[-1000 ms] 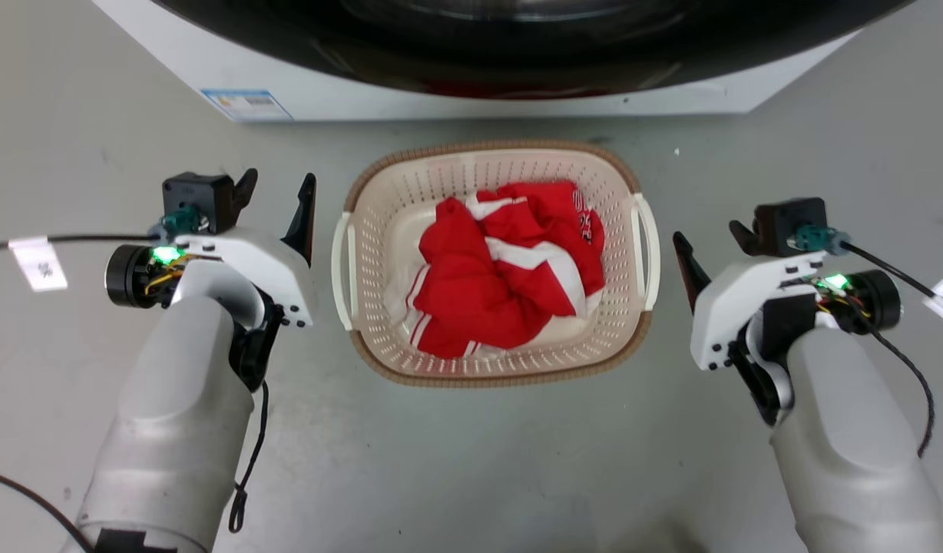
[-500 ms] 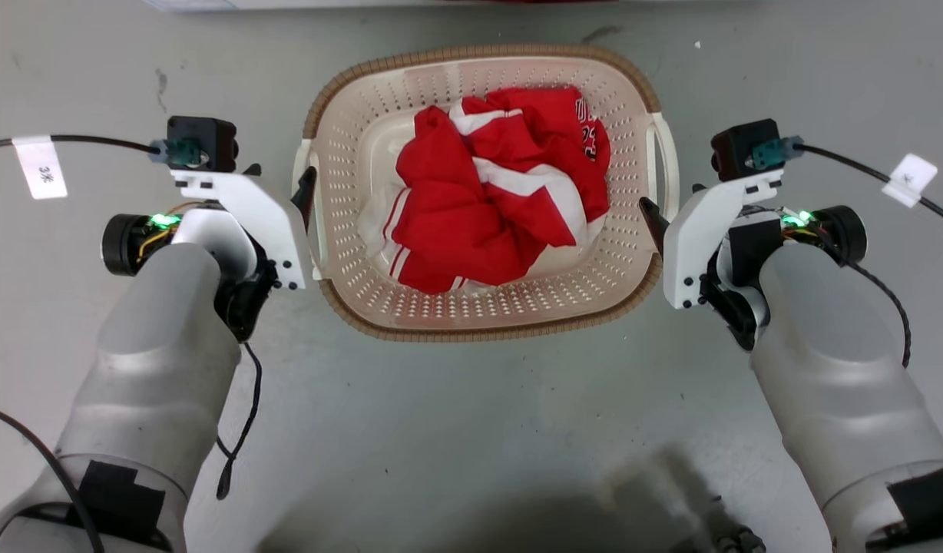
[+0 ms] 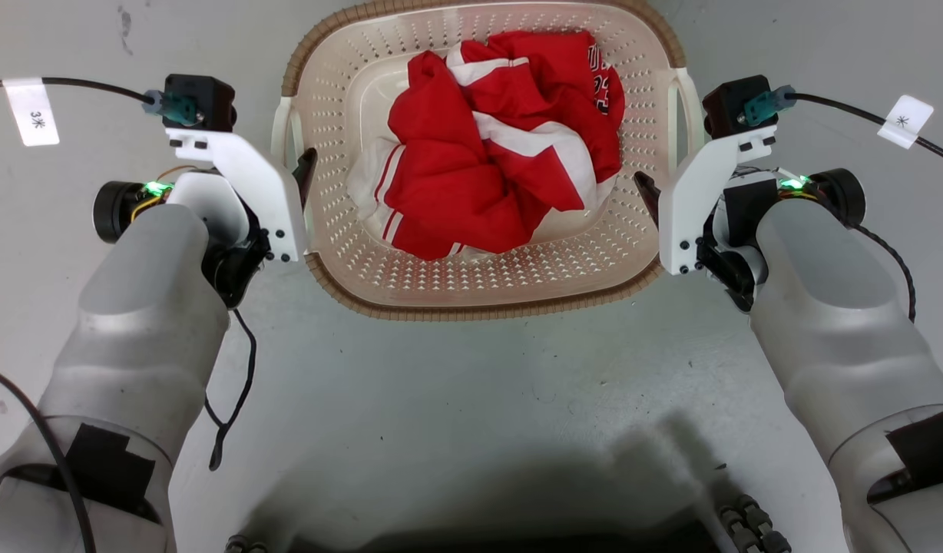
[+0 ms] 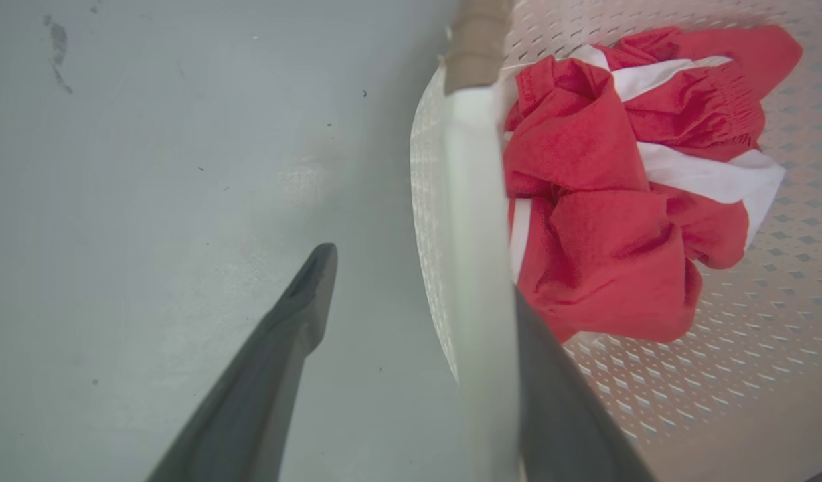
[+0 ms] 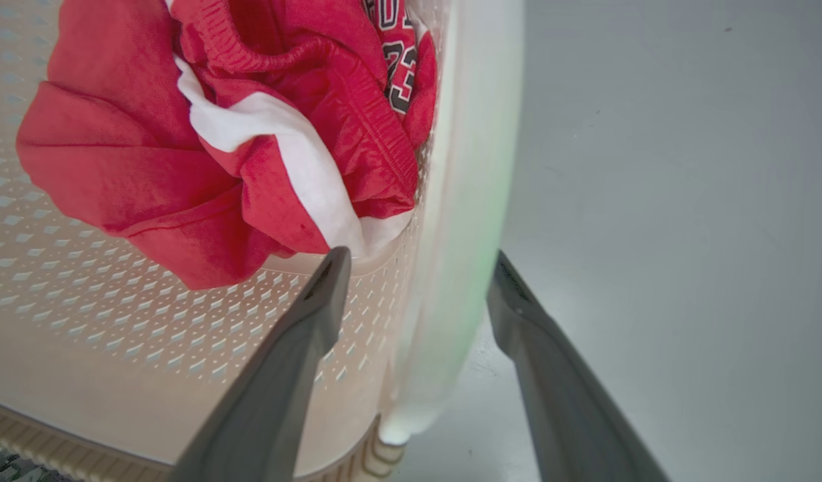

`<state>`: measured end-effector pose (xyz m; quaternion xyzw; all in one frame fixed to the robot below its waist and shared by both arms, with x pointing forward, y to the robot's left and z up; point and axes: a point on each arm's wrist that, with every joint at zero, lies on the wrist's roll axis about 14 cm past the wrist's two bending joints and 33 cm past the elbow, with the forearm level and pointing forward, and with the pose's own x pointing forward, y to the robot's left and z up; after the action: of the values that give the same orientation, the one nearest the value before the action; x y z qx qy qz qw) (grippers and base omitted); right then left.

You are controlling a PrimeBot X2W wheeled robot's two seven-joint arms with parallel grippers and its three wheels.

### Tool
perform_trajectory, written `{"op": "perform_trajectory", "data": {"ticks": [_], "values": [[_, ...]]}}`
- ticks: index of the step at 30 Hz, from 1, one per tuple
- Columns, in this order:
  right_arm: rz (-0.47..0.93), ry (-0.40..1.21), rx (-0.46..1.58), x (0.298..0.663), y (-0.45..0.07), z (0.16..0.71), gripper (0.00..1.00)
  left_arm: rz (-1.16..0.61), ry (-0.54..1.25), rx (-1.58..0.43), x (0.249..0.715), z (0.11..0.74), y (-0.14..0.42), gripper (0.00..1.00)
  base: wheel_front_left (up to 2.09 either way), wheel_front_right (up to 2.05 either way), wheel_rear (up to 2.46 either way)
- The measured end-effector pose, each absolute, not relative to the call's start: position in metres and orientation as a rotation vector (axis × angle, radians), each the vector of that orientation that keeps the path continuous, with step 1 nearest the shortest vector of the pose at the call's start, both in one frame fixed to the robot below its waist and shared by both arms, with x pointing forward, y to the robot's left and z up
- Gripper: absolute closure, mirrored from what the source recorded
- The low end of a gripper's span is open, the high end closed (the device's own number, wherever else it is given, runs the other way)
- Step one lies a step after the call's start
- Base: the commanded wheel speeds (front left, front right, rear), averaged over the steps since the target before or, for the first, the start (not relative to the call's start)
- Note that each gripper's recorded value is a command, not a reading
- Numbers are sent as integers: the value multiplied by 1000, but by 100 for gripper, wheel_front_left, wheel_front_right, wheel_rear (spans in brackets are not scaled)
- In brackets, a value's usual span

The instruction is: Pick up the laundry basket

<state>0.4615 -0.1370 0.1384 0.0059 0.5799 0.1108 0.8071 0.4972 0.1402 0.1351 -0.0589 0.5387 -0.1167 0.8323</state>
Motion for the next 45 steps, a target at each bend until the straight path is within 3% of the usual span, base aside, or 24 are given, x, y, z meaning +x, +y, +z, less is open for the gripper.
{"op": "perform_trajectory", "data": {"ticks": [4,5,6,7,8,18,25,34,45], "values": [[236,1242,29,463,-135,134,0,-253,1155,-126,497,131,139,0,0,0,0],[232,1240,37,465,-134,133,32,-253,1159,-130,497,129,138,52,0,0,0],[226,1233,51,466,-134,133,64,-253,1161,-136,497,129,137,84,0,0,0],[227,1229,54,467,-133,133,95,-254,1167,-140,496,129,136,100,0,0,0],[229,1230,55,467,-132,133,100,-259,1172,-142,495,129,134,100,0,0,0],[246,1224,73,468,-124,145,100,-276,1184,-150,492,140,130,100,0,0,0],[269,1328,84,448,-118,164,100,-280,1229,-159,484,163,129,100,0,0,0],[297,1402,91,428,-113,229,100,-285,1328,-170,458,227,128,100,0,0,0],[290,1399,108,395,-115,299,100,-299,1312,-191,428,306,125,100,0,0,0]]}}
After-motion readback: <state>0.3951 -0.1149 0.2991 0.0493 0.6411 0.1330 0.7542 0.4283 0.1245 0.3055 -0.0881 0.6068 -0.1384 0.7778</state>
